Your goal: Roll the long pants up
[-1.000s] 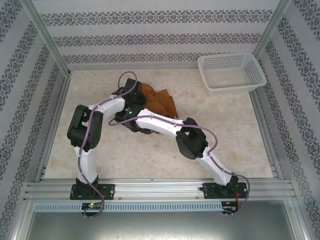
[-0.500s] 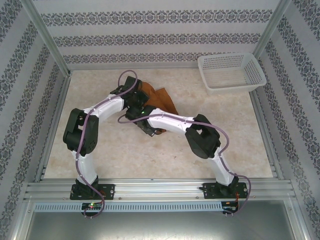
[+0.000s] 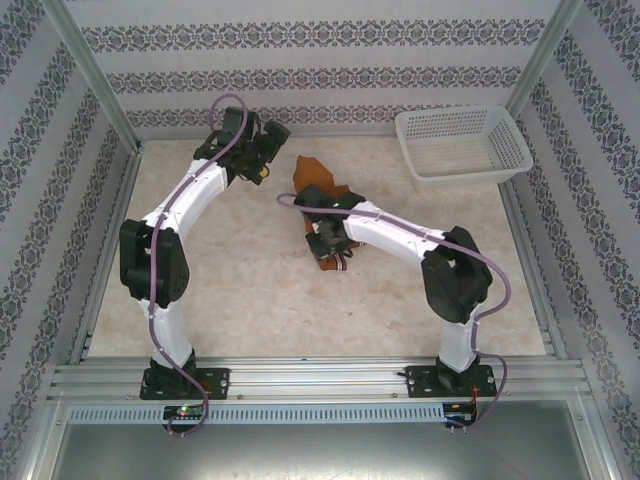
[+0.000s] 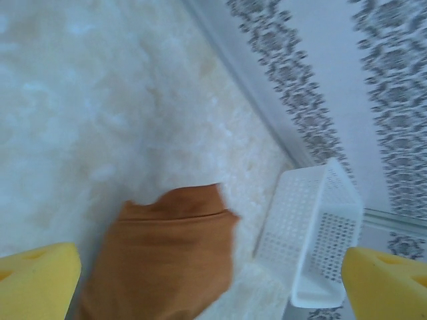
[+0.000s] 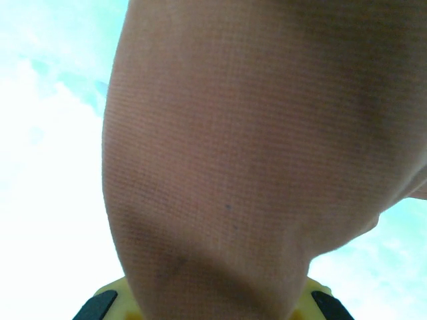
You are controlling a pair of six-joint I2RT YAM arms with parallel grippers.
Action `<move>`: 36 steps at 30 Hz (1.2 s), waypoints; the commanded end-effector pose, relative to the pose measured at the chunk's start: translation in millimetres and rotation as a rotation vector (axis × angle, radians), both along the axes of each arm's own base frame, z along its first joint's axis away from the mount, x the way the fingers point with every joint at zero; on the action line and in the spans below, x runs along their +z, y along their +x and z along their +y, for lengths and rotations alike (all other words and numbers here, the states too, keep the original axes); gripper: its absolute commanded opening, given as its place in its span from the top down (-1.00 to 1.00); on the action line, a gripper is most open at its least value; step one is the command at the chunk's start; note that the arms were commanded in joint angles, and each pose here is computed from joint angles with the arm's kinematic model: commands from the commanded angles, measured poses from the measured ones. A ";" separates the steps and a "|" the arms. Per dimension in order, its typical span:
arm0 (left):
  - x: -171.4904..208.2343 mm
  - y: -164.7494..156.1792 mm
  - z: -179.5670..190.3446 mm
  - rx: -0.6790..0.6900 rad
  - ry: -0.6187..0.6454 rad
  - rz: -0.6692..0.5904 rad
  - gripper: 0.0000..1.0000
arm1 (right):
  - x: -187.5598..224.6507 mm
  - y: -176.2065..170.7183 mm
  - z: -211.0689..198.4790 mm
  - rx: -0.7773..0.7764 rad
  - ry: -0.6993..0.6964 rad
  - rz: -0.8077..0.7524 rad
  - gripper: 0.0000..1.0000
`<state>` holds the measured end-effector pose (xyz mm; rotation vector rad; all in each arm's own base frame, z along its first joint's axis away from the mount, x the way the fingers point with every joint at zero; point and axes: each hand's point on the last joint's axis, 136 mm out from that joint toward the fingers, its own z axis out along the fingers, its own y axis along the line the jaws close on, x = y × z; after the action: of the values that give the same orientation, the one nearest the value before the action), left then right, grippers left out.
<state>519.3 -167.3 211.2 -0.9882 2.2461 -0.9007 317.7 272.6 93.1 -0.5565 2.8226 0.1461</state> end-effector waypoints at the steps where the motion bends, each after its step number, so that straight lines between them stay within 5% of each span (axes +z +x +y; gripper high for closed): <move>1: -24.0 -21.0 0.1 -0.029 0.021 0.046 -1.00 | 19.5 0.4 10.8 -0.103 0.277 0.105 1.00; 13: -46.4 -51.3 -78.7 -0.247 -0.022 -0.035 -1.00 | -11.9 2.3 -8.1 -0.342 0.595 0.367 1.00; 24: -29.1 -50.1 -146.3 -0.419 -0.078 -0.123 -0.94 | -53.4 -7.9 -31.2 -0.491 0.678 0.500 1.00; 27: -35.7 -42.2 -155.7 -0.469 -0.062 -0.125 -0.41 | -54.6 -7.5 -35.1 -0.499 0.682 0.500 1.00; 29: -42.8 -35.6 -162.2 -0.502 -0.045 -0.112 0.60 | -54.7 -7.1 -36.6 -0.504 0.688 0.501 1.00; 30: -46.3 -32.1 -165.3 -0.517 -0.032 -0.103 0.93 | -55.0 -7.5 -36.4 -0.502 0.689 0.503 1.00; 36: -56.8 -11.3 -179.9 -0.579 0.016 -0.094 1.00 | -59.3 -8.9 -35.7 -0.509 0.703 0.511 1.00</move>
<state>511.5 -340.3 160.4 -0.3585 2.4363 -1.1596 339.8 251.6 77.9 0.1653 2.7598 1.3008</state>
